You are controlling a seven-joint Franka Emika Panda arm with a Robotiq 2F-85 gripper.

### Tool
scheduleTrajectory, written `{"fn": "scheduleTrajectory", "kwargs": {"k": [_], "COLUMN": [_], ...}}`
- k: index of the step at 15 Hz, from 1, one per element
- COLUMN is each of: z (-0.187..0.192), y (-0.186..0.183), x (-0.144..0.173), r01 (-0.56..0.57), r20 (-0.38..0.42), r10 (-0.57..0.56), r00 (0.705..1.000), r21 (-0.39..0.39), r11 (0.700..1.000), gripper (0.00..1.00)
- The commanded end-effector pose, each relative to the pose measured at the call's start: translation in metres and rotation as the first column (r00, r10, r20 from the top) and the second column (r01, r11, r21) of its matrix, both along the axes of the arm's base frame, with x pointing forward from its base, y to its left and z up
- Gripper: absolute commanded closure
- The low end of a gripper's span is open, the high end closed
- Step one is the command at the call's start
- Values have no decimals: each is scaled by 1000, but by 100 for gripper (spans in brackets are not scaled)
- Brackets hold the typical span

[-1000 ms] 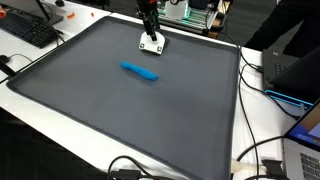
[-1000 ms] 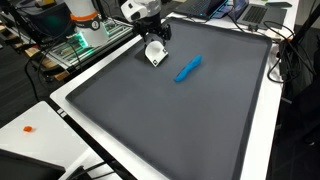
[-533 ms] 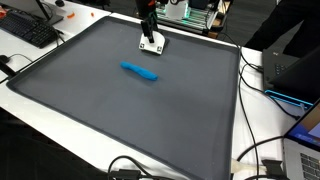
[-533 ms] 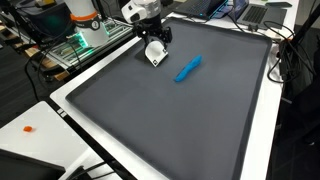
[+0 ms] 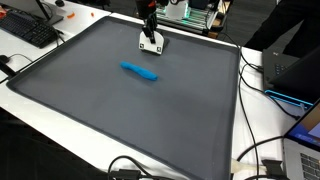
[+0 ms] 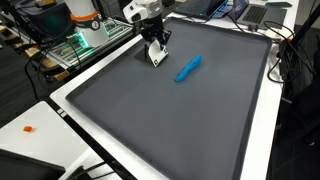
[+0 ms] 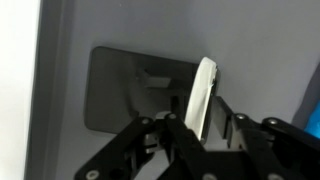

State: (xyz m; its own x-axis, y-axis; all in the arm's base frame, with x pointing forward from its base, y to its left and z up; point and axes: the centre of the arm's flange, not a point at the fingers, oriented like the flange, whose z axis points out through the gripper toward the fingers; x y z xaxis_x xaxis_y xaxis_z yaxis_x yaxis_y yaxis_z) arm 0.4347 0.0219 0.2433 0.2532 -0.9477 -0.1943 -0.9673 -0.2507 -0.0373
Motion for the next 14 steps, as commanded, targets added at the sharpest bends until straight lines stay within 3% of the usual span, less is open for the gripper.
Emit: {"fn": "scheduleTrajectory", "kwargs": {"k": [1,3,8,14], "z": [-5,-2,12,63], "y": [4,3,0,10], "x": [-3,-1,6,30], "r01": [58,96,166,77], "r20": [30,59,111,158], "r10": [-59,-98,-169,-72], "r00": [998,993,979,985], "r21": [12,31,39,-27], "r11": [998,995,985,997], "gripper": [92,100,99,99]}}
